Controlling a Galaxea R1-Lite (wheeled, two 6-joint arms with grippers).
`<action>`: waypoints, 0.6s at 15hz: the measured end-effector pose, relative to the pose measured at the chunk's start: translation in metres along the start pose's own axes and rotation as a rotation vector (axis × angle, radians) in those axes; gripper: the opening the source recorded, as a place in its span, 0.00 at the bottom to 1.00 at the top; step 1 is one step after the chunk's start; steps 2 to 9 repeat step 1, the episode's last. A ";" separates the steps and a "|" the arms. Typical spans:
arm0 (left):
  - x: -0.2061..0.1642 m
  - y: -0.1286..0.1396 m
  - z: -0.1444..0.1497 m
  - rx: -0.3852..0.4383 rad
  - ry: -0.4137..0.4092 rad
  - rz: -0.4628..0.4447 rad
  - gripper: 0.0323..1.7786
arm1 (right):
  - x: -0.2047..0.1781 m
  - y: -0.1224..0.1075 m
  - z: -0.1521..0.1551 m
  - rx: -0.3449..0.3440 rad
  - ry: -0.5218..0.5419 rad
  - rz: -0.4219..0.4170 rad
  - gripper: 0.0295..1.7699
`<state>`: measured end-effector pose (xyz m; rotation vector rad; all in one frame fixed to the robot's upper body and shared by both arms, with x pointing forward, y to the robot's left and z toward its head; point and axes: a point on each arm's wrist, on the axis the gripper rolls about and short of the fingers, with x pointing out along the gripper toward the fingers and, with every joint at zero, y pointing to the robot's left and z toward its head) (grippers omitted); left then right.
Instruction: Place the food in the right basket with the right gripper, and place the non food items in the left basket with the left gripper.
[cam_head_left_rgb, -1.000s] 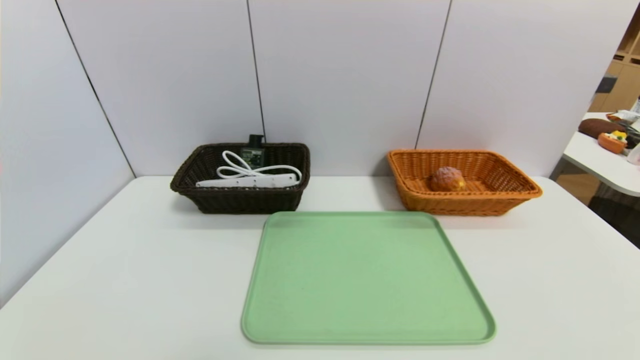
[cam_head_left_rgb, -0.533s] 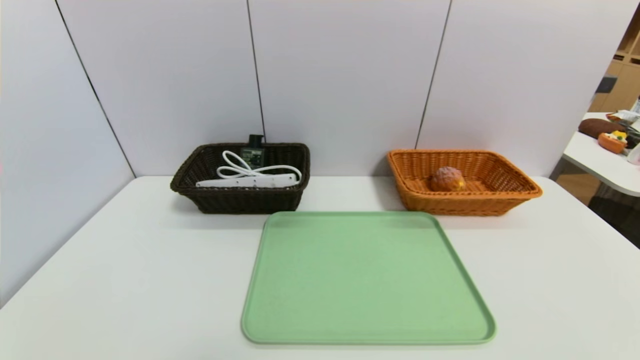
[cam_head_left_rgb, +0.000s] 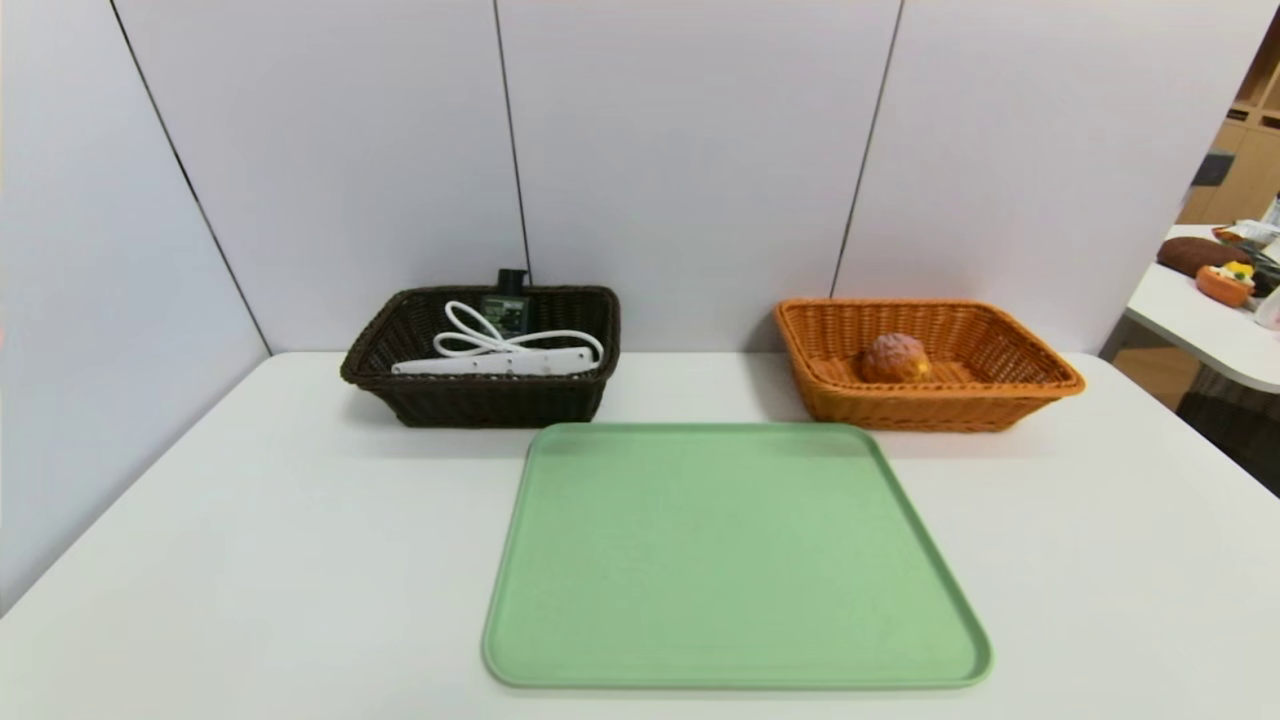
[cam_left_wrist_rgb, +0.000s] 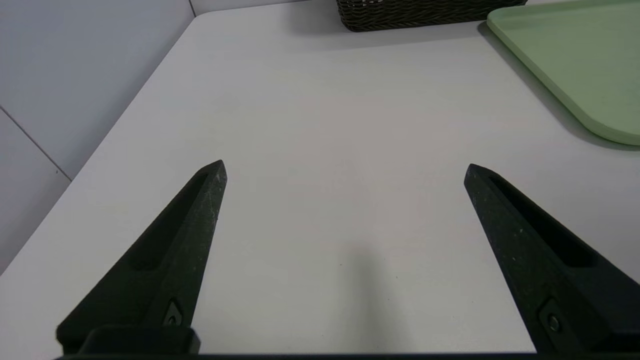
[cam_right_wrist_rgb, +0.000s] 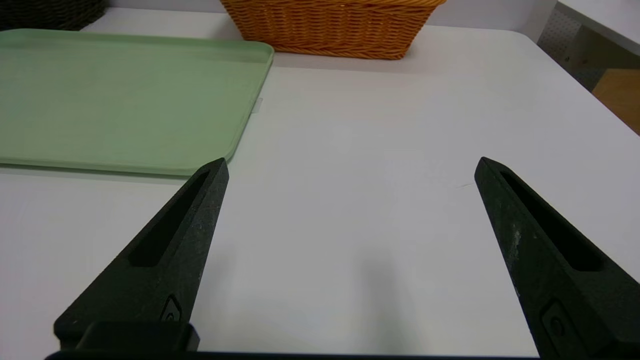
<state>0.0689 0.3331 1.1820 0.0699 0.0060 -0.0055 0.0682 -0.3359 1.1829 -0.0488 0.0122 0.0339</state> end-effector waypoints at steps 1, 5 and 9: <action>0.000 0.000 0.000 0.000 0.000 0.000 0.95 | 0.000 0.000 0.000 0.000 -0.004 0.000 0.96; 0.000 0.000 0.000 0.000 0.000 0.000 0.95 | 0.000 0.000 0.000 0.000 -0.004 0.000 0.96; 0.000 0.000 0.000 0.000 0.000 0.000 0.95 | 0.000 0.000 0.000 0.000 -0.004 0.000 0.96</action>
